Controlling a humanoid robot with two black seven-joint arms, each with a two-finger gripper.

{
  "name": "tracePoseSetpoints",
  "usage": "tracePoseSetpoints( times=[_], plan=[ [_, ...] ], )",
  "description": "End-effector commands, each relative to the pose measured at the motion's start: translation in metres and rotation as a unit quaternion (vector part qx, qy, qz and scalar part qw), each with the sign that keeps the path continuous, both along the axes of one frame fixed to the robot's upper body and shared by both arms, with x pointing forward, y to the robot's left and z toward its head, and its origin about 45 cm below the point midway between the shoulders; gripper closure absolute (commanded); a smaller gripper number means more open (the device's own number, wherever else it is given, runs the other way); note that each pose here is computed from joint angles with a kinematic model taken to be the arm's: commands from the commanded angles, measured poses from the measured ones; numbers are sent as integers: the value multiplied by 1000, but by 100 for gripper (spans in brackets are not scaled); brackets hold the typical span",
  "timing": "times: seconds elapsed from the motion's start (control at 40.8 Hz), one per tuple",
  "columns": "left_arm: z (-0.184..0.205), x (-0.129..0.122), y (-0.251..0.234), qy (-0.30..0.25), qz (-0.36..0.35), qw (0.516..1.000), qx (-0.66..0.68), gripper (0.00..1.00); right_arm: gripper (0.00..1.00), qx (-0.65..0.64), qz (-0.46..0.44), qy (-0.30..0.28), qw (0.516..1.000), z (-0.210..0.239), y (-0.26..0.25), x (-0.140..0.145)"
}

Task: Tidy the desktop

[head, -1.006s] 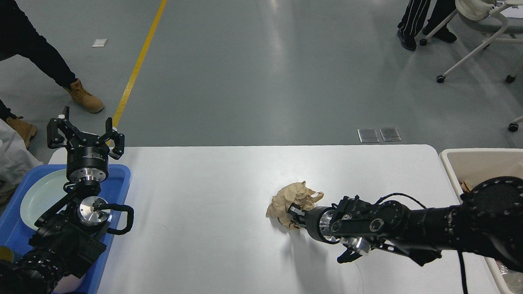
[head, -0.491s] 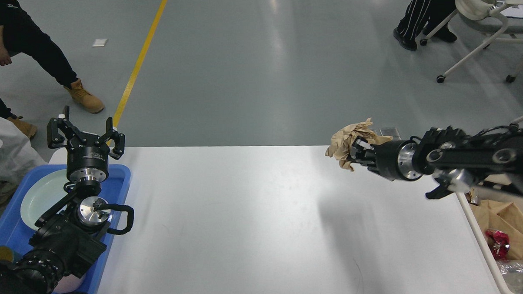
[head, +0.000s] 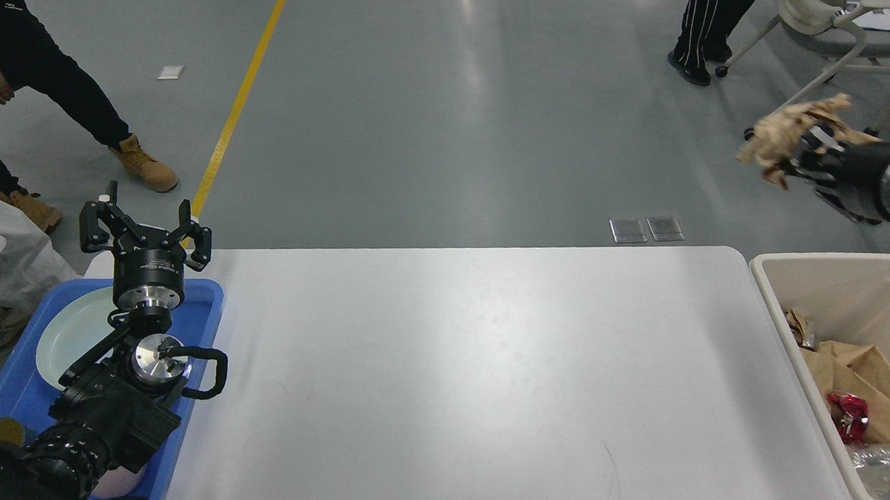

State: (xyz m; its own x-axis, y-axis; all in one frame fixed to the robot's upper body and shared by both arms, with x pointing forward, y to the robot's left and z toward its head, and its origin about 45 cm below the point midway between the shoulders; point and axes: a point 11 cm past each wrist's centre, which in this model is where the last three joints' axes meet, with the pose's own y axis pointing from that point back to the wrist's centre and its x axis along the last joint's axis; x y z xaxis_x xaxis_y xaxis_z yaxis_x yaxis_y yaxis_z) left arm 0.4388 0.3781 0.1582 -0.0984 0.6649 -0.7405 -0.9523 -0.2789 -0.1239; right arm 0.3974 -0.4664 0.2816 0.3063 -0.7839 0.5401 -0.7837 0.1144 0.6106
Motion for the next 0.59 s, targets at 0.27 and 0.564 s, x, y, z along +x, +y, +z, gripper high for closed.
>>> tracePoseSetpoints(
  times=[0.27, 0.564],
  plan=[
    [0, 0, 0, 0, 0, 1000, 0, 3, 27, -95, -128, 98, 982, -101, -105, -74],
    [-1, 0, 0, 1, 0, 1000, 0, 4, 0, -133, -166, 139, 967, -175, -111, -102]
  ],
)
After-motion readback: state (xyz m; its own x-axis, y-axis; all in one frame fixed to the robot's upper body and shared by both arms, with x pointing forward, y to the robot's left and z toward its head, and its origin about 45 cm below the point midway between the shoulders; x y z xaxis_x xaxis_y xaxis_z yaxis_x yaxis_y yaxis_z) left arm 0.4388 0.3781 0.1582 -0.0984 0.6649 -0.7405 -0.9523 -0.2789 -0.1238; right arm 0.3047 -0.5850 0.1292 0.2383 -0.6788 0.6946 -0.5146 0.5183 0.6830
